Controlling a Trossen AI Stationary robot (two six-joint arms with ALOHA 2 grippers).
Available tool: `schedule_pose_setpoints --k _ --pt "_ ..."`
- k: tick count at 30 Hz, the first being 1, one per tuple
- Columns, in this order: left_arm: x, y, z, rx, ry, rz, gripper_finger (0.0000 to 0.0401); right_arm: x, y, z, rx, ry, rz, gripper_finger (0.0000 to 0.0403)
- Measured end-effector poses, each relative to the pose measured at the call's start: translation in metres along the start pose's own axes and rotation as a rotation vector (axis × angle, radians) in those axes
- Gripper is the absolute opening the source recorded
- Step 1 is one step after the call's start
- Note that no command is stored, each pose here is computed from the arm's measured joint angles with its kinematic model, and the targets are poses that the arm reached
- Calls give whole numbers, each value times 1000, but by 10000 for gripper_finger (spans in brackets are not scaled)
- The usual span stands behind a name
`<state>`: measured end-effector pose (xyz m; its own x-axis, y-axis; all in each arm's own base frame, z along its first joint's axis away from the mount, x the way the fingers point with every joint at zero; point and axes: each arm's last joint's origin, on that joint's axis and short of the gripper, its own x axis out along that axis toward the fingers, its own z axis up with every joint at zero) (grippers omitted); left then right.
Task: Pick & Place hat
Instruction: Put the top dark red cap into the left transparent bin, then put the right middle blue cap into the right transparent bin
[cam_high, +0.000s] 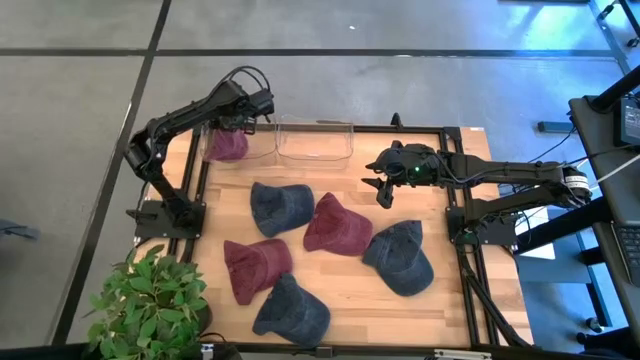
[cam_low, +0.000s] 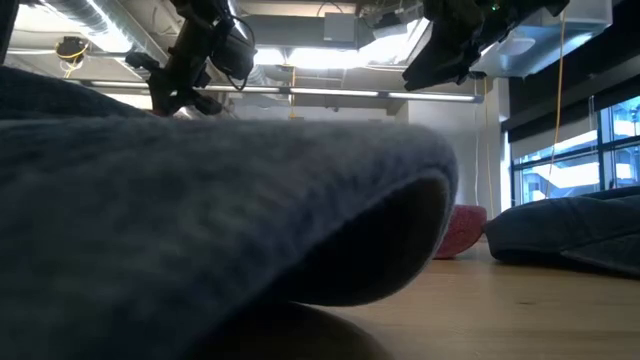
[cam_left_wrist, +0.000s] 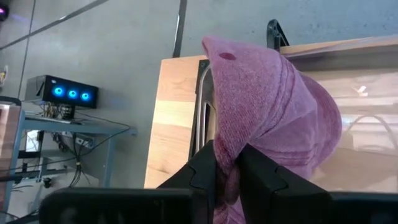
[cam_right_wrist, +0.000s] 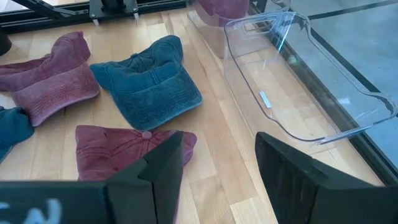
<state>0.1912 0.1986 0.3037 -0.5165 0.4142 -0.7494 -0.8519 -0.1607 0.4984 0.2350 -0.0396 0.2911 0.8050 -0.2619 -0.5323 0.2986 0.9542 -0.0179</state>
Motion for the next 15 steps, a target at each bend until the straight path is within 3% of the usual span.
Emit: schedule_pose_setpoints --k 15 --pt "3 2 2 40 4 8 176 0 0 0 2 0 0 198"
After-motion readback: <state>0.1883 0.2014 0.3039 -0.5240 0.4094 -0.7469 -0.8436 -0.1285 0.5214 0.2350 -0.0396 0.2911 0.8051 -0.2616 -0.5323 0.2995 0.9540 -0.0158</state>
